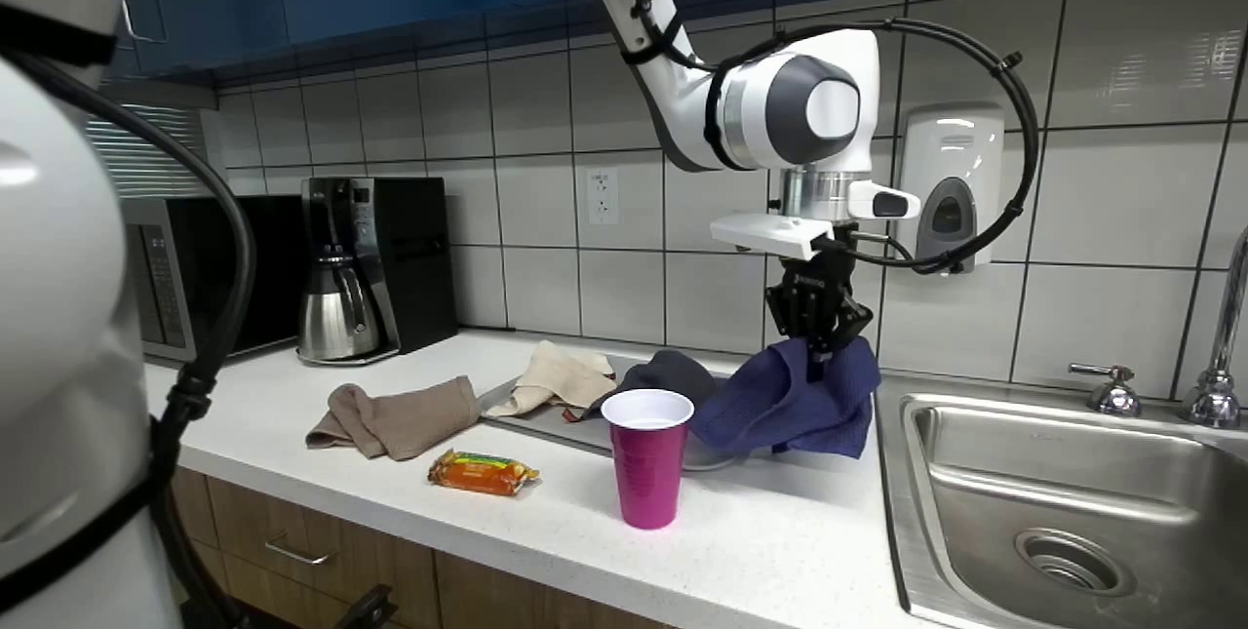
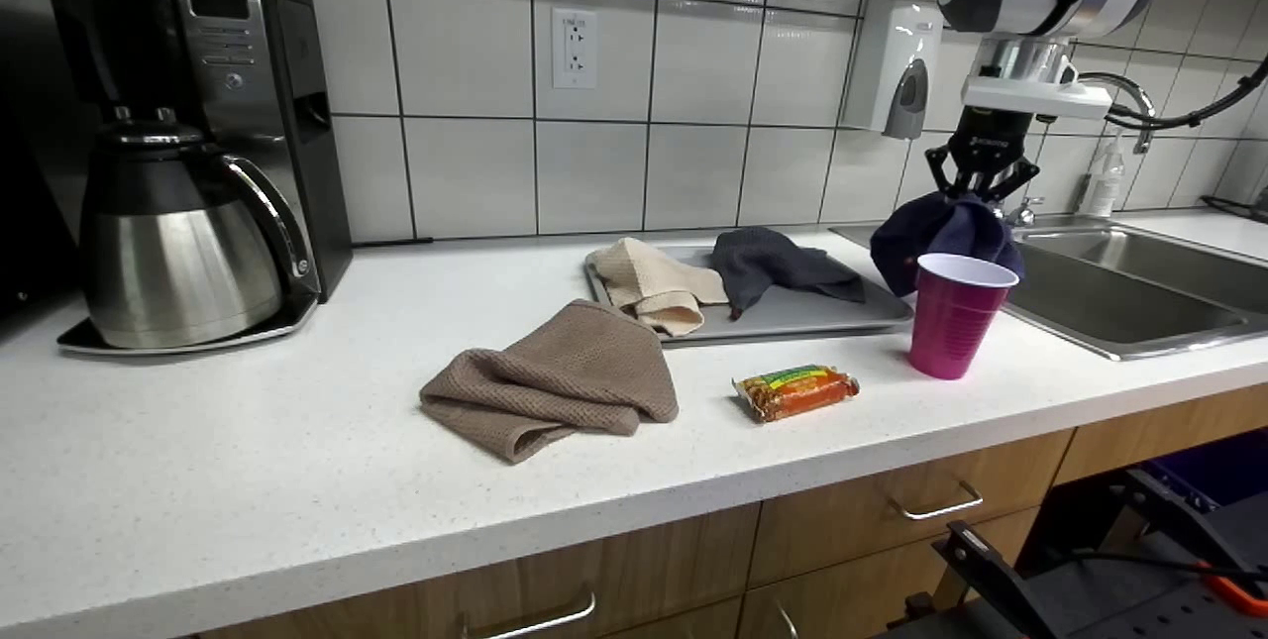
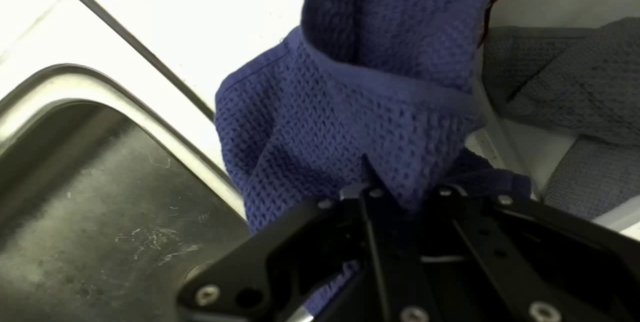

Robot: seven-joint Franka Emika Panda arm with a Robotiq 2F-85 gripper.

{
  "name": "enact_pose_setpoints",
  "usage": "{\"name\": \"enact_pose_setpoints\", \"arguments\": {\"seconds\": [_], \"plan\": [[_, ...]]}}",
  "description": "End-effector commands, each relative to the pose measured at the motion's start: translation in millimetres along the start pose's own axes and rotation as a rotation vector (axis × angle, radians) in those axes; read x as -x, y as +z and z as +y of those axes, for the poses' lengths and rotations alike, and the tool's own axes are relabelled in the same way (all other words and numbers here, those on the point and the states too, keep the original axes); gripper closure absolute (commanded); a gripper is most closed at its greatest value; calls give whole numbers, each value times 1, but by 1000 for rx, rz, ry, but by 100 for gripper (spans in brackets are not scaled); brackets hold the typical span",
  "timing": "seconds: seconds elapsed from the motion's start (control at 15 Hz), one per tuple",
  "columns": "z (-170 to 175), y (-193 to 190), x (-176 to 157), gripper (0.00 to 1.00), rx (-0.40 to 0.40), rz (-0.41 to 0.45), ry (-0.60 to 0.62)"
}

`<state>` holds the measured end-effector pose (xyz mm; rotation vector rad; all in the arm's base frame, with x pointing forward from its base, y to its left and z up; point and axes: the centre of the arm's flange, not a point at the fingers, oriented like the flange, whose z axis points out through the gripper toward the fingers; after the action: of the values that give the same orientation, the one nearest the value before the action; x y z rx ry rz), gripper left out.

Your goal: Put the towels on the tray.

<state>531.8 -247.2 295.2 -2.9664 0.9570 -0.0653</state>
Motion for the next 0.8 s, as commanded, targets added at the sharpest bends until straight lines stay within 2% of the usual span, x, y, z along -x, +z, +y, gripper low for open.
{"name": "enact_pose_setpoints", "arguments": {"seconds": [0.0,0.73], "plan": [[-15,-13,-4,97,-41,15,-22],[-81,-43,-1,97,-80,78,-154]]}}
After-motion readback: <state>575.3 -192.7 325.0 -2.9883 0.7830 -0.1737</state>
